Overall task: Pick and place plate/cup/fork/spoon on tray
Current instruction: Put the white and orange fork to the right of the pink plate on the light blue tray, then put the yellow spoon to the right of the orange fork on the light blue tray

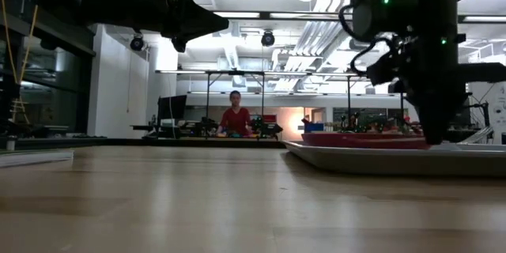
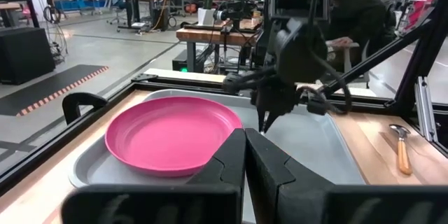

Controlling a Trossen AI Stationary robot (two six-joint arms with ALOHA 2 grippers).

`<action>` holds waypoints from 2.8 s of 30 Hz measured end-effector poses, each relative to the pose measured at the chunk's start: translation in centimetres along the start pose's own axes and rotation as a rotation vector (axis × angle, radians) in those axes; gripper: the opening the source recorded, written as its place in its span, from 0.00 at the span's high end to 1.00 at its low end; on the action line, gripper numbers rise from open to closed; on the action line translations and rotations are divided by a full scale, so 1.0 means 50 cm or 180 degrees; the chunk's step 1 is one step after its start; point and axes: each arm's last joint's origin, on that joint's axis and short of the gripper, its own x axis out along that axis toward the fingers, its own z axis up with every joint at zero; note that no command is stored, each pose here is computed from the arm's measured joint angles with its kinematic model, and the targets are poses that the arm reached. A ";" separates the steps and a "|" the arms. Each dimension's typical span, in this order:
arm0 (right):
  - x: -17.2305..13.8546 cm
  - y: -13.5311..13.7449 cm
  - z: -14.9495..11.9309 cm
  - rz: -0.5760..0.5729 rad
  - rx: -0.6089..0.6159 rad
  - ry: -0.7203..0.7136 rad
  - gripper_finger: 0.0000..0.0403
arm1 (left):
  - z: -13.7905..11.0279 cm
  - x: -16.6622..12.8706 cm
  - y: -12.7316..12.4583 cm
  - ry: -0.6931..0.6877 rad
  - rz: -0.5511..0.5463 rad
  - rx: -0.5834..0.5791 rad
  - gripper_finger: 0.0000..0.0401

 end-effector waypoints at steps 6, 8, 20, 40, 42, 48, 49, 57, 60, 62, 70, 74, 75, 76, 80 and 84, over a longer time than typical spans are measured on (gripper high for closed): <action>0.021 0.010 0.015 0.0184 0.0080 0.0017 1.00 | 0.000 0.000 -0.001 0.0001 -0.0009 -0.0005 1.00; 0.022 0.010 0.018 0.0188 0.0082 -0.0020 1.00 | 0.000 0.000 -0.001 0.0002 -0.0008 -0.0005 1.00; 0.022 0.008 0.017 0.0099 0.0102 -0.0024 1.00 | 0.000 0.000 -0.001 0.0001 -0.0010 -0.0003 1.00; 0.022 0.010 0.016 0.0211 0.0047 0.0009 0.85 | 0.000 0.000 -0.001 0.0003 -0.0007 -0.0006 1.00; 0.022 0.010 0.016 0.0205 -0.0010 0.0006 0.81 | 0.000 0.000 -0.001 0.0003 -0.0007 -0.0006 1.00; 0.022 0.010 0.016 0.0202 -0.0197 0.0001 0.74 | 0.000 0.000 -0.001 0.0004 -0.0006 -0.0004 1.00; 0.020 0.009 0.016 0.0199 -0.0214 0.0019 0.74 | 0.000 0.000 -0.001 0.0003 -0.0006 -0.0004 1.00; -0.067 0.011 0.012 0.0068 0.0242 -0.0102 0.69 | 0.000 0.000 -0.001 0.0004 -0.0006 -0.0003 1.00; -0.105 0.028 -0.012 0.0226 0.0597 -0.0314 0.65 | 0.000 0.000 -0.001 0.0004 -0.0006 -0.0004 1.00; -0.128 0.045 -0.032 0.0368 0.0844 -0.0431 0.61 | 0.000 0.000 -0.001 0.0004 -0.0006 -0.0005 1.00; -0.180 0.177 -0.116 0.1209 0.1526 -0.0465 0.49 | 0.000 0.000 -0.001 0.0004 -0.0006 -0.0032 1.00; -0.184 0.269 -0.147 0.1725 0.1744 -0.0377 0.48 | 0.000 0.000 -0.001 0.0003 -0.0006 -0.0032 1.00; -0.181 0.290 -0.155 0.1816 0.1802 -0.0321 0.48 | 0.000 0.000 -0.001 0.0003 -0.0006 -0.0031 1.00; -0.178 0.310 -0.163 0.1890 0.1870 -0.0260 0.48 | 0.000 0.000 -0.001 0.0002 -0.0006 -0.0030 1.00; -0.141 0.376 -0.195 0.1858 0.2089 0.0173 0.48 | 0.002 0.000 -0.001 -0.0029 -0.0006 -0.0013 1.00; -0.091 0.412 -0.218 0.1524 0.2022 0.0763 0.48 | 0.006 0.000 -0.001 -0.0101 -0.0003 -0.0007 1.00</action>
